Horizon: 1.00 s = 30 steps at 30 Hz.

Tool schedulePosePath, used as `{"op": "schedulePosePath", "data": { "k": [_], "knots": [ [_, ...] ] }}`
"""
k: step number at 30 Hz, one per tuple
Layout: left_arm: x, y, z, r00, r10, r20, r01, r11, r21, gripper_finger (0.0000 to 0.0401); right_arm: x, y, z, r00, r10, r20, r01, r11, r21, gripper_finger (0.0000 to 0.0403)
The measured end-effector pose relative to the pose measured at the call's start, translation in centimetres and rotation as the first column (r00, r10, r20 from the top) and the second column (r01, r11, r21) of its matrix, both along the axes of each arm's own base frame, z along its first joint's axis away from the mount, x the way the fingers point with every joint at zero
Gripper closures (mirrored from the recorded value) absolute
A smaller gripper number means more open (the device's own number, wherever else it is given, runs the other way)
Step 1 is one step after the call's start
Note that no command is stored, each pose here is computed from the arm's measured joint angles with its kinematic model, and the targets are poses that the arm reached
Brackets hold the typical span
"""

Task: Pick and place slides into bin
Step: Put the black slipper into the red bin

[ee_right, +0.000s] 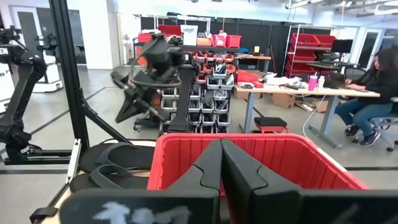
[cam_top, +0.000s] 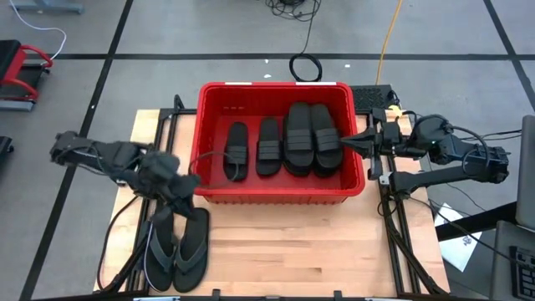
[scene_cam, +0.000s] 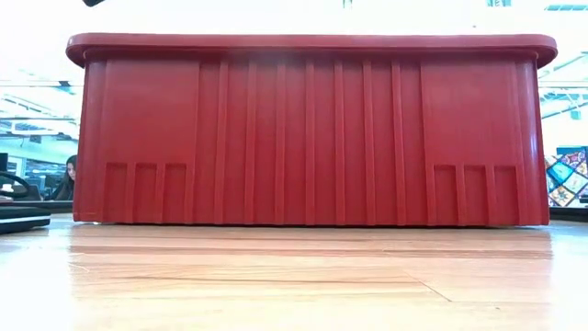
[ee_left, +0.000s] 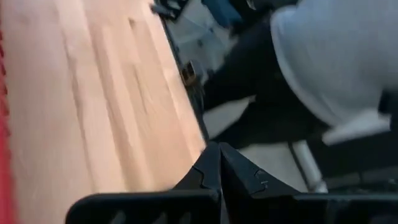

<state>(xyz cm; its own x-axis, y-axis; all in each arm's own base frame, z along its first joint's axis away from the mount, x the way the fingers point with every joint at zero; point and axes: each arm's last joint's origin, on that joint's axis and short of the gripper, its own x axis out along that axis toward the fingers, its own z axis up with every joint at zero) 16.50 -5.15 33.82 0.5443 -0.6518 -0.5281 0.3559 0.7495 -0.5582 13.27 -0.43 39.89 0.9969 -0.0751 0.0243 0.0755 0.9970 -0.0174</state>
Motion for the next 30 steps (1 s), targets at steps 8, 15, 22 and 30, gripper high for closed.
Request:
{"op": "schedulePosePath", "data": {
  "k": [8, 15, 22, 30],
  "knots": [
    [0.3, -4.3, -2.3, 0.98, 0.167, -0.108, -0.173, 0.984, -0.045, 0.0401, -0.8, 0.0, 0.1, 1.0, 0.003, 0.005, -0.003, 1.0, -0.027, 0.0403],
    [0.1, -7.3, -7.4, 0.867, 0.182, -0.463, -0.228, 0.972, -0.046, 0.0383, -1.7, 0.0, -0.3, 0.999, 0.002, -0.038, -0.004, 0.999, -0.051, 0.0403],
    [-0.8, -8.6, -9.1, 0.782, 0.132, -0.609, -0.209, 0.976, -0.057, 0.0303, -1.9, 0.1, -0.3, 0.999, 0.003, -0.043, -0.005, 0.998, -0.056, 0.0403],
    [0.2, -9.3, -8.9, 0.822, 0.143, -0.552, -0.238, 0.966, -0.105, 0.0206, -1.9, 0.1, -0.4, 0.999, 0.004, -0.049, -0.005, 1.0, -0.021, 0.0403]
  ]
}}
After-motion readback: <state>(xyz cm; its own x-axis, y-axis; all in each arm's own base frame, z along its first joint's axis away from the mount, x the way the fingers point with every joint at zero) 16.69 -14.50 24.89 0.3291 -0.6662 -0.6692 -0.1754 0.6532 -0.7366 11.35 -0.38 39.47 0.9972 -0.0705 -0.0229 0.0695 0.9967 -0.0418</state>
